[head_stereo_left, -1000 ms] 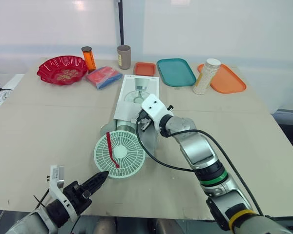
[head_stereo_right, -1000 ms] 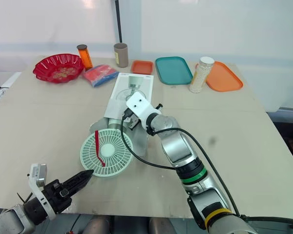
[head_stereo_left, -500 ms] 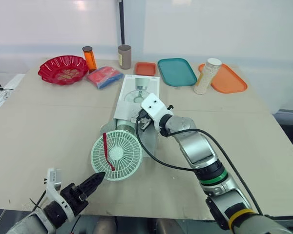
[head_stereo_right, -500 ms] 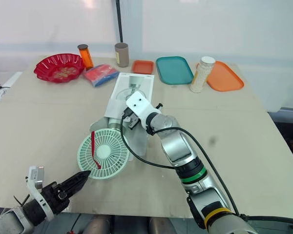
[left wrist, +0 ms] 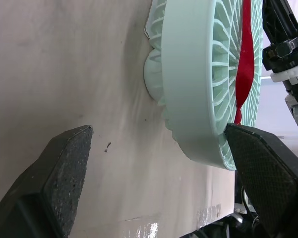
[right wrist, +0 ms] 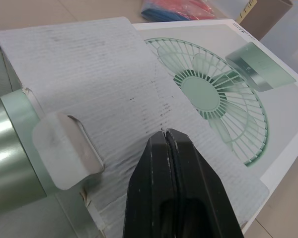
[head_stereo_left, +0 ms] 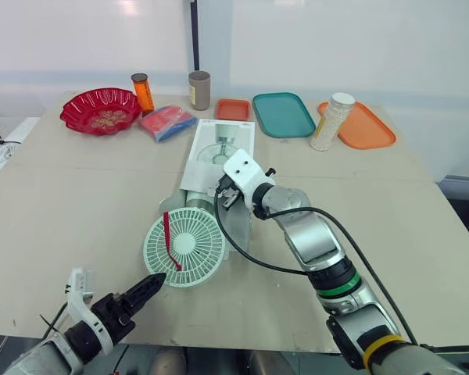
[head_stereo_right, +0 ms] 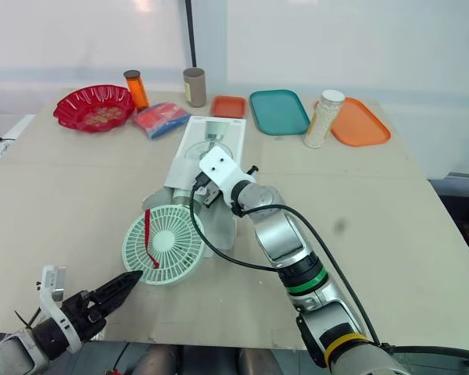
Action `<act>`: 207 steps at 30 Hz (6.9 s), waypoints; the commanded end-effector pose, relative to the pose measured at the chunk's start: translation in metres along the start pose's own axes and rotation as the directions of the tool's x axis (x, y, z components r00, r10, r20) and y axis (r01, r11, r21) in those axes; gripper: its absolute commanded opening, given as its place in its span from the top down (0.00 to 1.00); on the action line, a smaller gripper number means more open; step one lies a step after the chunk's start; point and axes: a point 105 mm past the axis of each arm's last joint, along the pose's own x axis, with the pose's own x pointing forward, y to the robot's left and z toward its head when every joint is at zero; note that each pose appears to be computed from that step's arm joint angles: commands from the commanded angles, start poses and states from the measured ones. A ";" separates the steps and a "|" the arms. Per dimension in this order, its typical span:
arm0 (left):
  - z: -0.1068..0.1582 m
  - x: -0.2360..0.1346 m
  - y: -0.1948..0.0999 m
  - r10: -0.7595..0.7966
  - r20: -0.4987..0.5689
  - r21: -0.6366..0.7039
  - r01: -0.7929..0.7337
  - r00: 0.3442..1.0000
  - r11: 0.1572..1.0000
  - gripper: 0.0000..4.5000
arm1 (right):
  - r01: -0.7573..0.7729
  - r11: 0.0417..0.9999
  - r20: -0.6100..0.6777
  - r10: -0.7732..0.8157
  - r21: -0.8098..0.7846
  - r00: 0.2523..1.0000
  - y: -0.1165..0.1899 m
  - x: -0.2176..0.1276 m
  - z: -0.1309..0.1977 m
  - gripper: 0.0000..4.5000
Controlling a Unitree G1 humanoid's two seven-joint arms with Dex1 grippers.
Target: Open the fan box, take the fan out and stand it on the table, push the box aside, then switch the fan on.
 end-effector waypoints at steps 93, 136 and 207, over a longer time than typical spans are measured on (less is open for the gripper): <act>0.112 0.055 -0.056 -0.109 -0.603 0.320 0.114 0.790 -0.941 0.00 | -0.530 0.848 0.140 0.522 0.018 0.841 -0.017 -0.168 0.038 0.01; 0.085 0.071 -0.078 -0.343 -0.619 0.231 -0.254 0.706 -0.939 0.53 | -0.536 0.844 0.128 0.531 0.004 0.837 -0.008 -0.166 0.042 0.00; 0.175 -0.089 -0.129 -0.227 0.006 0.804 -0.139 0.974 -0.578 0.56 | -0.546 0.832 0.262 0.508 0.098 0.820 -0.019 -0.167 0.085 0.00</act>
